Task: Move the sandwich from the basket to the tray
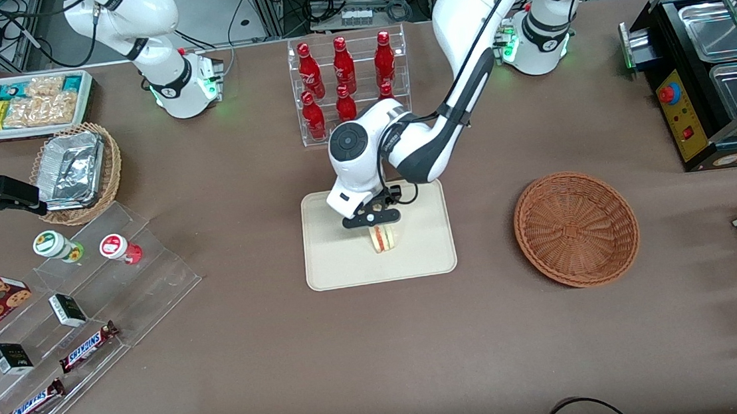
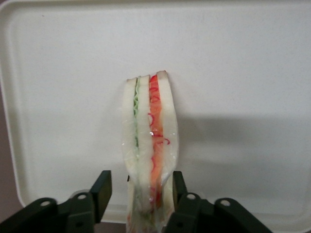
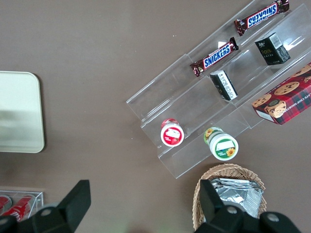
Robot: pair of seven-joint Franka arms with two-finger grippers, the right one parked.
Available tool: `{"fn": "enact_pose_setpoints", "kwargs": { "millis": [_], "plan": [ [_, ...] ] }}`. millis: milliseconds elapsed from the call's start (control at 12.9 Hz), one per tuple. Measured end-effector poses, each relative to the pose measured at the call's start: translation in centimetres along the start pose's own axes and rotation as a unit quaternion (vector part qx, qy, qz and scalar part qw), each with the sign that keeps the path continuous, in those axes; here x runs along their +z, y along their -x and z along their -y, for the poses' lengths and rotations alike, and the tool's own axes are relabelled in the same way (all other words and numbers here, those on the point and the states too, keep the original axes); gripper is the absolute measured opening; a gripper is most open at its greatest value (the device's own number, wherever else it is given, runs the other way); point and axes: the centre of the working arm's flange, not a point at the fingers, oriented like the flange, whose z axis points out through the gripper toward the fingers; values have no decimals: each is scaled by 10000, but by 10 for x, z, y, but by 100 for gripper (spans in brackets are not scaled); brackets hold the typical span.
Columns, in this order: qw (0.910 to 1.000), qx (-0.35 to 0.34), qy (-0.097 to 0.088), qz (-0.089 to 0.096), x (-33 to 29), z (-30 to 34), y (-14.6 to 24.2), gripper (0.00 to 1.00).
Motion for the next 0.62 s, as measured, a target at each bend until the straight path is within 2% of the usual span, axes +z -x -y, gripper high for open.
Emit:
{"fn": "enact_pose_setpoints", "kwargs": {
  "millis": [233,310,620],
  "plan": [
    [9997,-221,17,-117,-67,21,-15,96],
    [9993,-341,33,-153,-92,36,-24,100],
    [9963,-840,-18,-164,-174,106,-50,100]
  ]
}}
